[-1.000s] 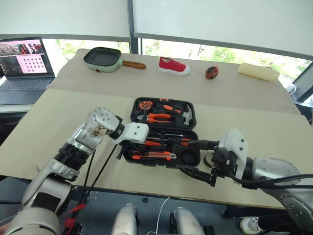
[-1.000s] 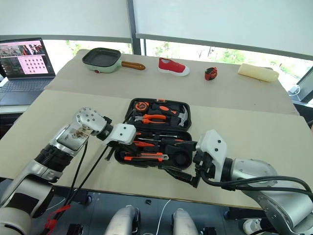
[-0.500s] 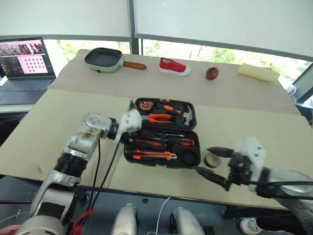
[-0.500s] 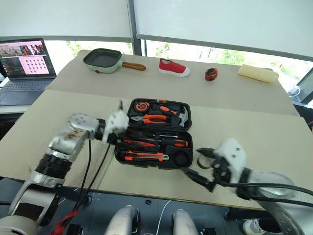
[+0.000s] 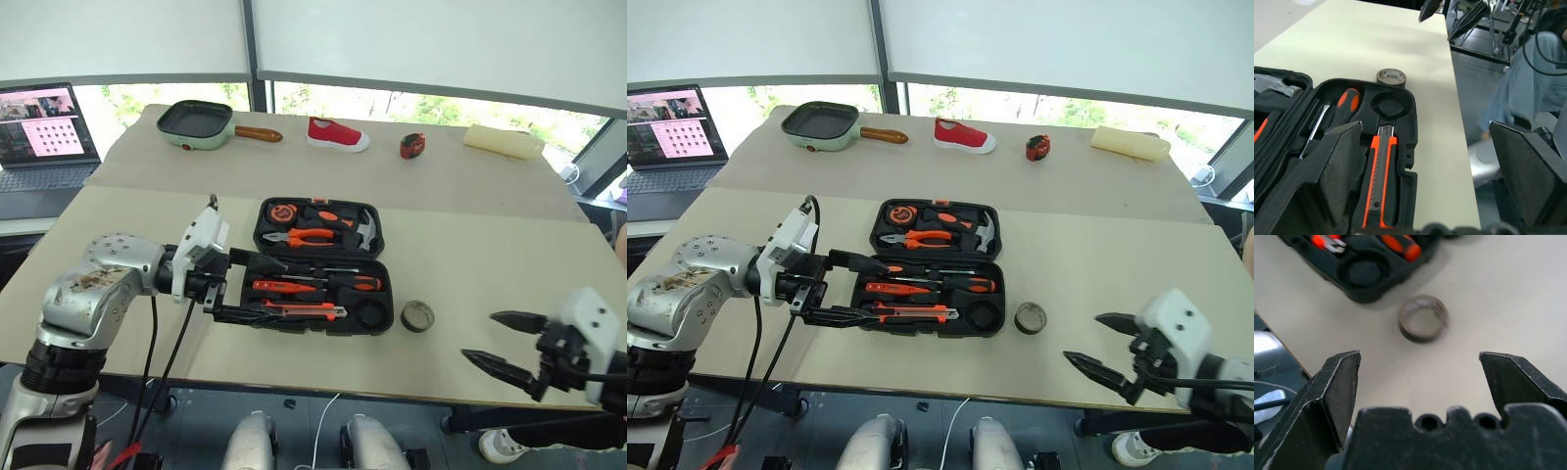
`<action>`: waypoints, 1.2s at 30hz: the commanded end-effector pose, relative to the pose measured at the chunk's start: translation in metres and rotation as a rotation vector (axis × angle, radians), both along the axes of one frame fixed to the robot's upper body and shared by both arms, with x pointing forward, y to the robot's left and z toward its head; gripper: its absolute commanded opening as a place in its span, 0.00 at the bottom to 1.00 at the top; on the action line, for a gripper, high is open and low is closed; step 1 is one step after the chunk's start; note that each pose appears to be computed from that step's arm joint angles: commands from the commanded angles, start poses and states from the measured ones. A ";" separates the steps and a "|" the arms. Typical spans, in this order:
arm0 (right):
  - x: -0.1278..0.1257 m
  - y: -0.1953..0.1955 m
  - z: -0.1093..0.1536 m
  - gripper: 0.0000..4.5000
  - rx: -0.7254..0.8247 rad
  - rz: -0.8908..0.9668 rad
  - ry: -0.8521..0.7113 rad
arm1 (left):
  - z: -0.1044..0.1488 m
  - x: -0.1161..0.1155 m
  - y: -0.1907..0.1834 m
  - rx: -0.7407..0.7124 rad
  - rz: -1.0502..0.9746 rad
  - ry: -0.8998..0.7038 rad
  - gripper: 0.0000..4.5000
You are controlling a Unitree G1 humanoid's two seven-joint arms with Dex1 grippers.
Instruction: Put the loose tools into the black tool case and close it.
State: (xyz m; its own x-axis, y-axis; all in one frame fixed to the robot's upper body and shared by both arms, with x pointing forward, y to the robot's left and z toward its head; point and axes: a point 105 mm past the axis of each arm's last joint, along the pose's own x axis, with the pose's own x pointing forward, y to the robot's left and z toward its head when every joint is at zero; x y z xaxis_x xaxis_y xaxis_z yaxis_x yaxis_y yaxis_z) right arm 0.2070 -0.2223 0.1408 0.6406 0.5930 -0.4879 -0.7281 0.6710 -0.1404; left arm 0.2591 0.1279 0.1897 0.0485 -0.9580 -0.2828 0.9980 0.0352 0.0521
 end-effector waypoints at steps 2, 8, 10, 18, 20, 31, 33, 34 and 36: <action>0.023 0.021 -0.016 1.00 -0.065 0.070 -0.016 | 0.004 -0.008 -0.007 0.017 -0.024 -0.046 0.98; 0.041 0.037 -0.038 0.89 -0.115 0.108 -0.001 | 0.002 -0.010 -0.008 0.043 -0.013 -0.067 1.00; 0.044 0.038 -0.043 0.77 -0.123 0.108 0.014 | 0.002 -0.010 -0.008 0.046 -0.007 -0.068 1.00; 0.060 0.035 -0.059 0.16 -0.155 0.070 0.024 | 0.002 -0.007 -0.006 0.068 0.005 -0.085 1.00; 0.058 0.034 -0.056 0.01 -0.151 0.072 0.018 | 0.001 -0.007 -0.005 0.074 0.005 -0.085 1.00; 0.030 0.102 0.016 0.01 -0.004 0.417 -0.121 | -0.006 -0.008 -0.003 0.102 -0.005 -0.086 1.00; 0.027 0.115 0.014 0.01 -0.007 0.474 -0.113 | -0.005 -0.008 -0.003 0.100 -0.005 -0.087 1.00; 0.028 0.118 0.010 0.01 -0.020 0.486 -0.108 | -0.005 -0.009 -0.004 0.099 -0.007 -0.088 1.00; 0.035 0.120 0.001 0.01 -0.062 0.490 -0.106 | -0.005 -0.010 -0.004 0.099 -0.010 -0.087 1.00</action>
